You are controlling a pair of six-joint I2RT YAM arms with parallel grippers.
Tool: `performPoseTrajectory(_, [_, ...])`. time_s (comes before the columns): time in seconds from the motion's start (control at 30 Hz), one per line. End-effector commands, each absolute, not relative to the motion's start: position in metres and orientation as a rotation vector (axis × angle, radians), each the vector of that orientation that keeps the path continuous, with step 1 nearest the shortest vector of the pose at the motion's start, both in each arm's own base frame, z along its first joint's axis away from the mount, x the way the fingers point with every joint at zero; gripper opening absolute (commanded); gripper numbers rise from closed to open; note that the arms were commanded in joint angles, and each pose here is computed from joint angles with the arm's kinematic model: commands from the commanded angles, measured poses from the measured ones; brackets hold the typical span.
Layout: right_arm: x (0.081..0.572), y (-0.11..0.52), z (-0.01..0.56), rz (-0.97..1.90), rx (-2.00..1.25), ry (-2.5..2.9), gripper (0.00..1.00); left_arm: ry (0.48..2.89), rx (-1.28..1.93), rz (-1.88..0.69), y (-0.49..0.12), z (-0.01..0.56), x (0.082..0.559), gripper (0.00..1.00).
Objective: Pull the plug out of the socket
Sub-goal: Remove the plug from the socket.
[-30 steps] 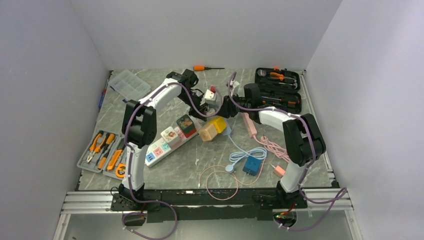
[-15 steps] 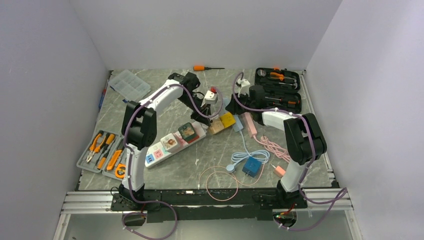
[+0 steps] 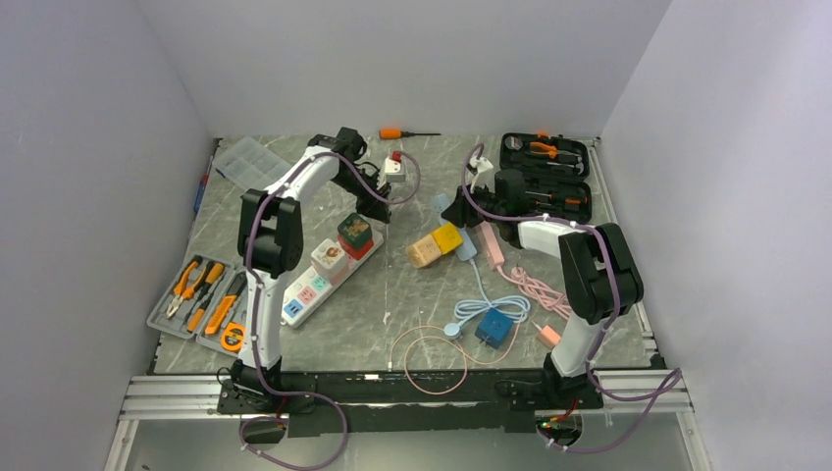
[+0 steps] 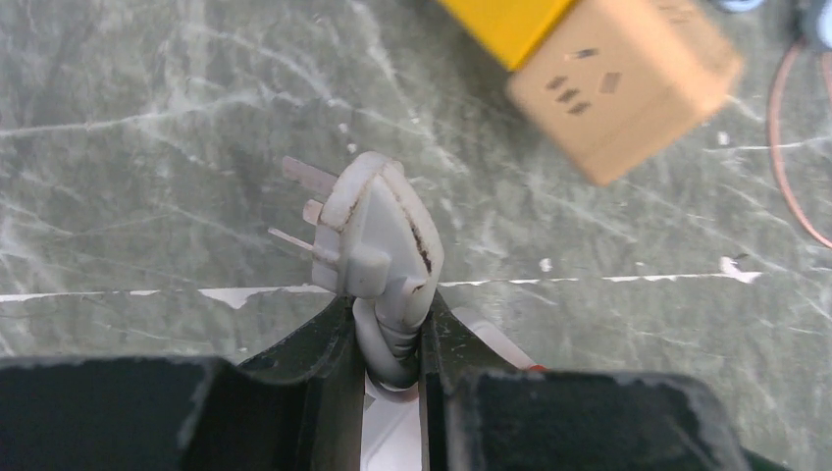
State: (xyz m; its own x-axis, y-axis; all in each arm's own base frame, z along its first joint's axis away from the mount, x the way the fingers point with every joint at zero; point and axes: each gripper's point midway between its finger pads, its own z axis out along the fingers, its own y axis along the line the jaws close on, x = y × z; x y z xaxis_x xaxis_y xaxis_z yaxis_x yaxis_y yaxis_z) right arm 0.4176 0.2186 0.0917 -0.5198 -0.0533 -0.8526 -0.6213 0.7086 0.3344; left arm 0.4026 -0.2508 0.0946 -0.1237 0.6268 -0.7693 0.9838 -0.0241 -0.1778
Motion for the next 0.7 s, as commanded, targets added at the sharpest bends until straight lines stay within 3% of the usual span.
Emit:
performPoseTrajectory(0.0, [0.406, 0.232, 0.126, 0.923, -0.527, 1.926, 0.0, 1.79, 1.602, -0.885, -0.267, 0.111, 0.441, 0.02])
performPoseTrajectory(0.1, [0.398, 0.235, 0.137, 0.971, -0.515, 1.897, 0.0, 1.832, 1.562, -0.834, -0.266, 0.108, 0.45, 0.12])
performPoseTrajectory(0.17, [0.393, 0.236, 0.141, 0.996, -0.508, 1.885, 0.0, 1.875, 1.531, -0.76, -0.264, 0.103, 0.458, 0.33])
performPoseTrajectory(0.27, [0.39, 0.237, 0.144, 1.014, -0.5, 1.879, 0.0, 1.907, 1.493, -0.703, -0.263, 0.1, 0.464, 0.5])
performPoseTrajectory(0.3, [0.39, 0.238, 0.145, 1.021, -0.502, 1.881, 0.0, 1.913, 1.48, -0.686, -0.262, 0.1, 0.466, 0.67])
performPoseTrajectory(0.33, [0.389, 0.238, 0.145, 1.028, -0.5, 1.883, 0.0, 1.918, 1.471, -0.674, -0.261, 0.099, 0.466, 0.93])
performPoseTrajectory(0.37, [0.389, 0.238, 0.146, 1.034, -0.496, 1.883, 0.0, 1.908, 1.465, -0.664, -0.261, 0.102, 0.467, 0.99])
performPoseTrajectory(0.67, [0.391, 0.242, 0.147, 1.06, -0.483, 1.896, 0.0, 1.795, 1.447, -0.636, -0.258, 0.171, 0.449, 0.99])
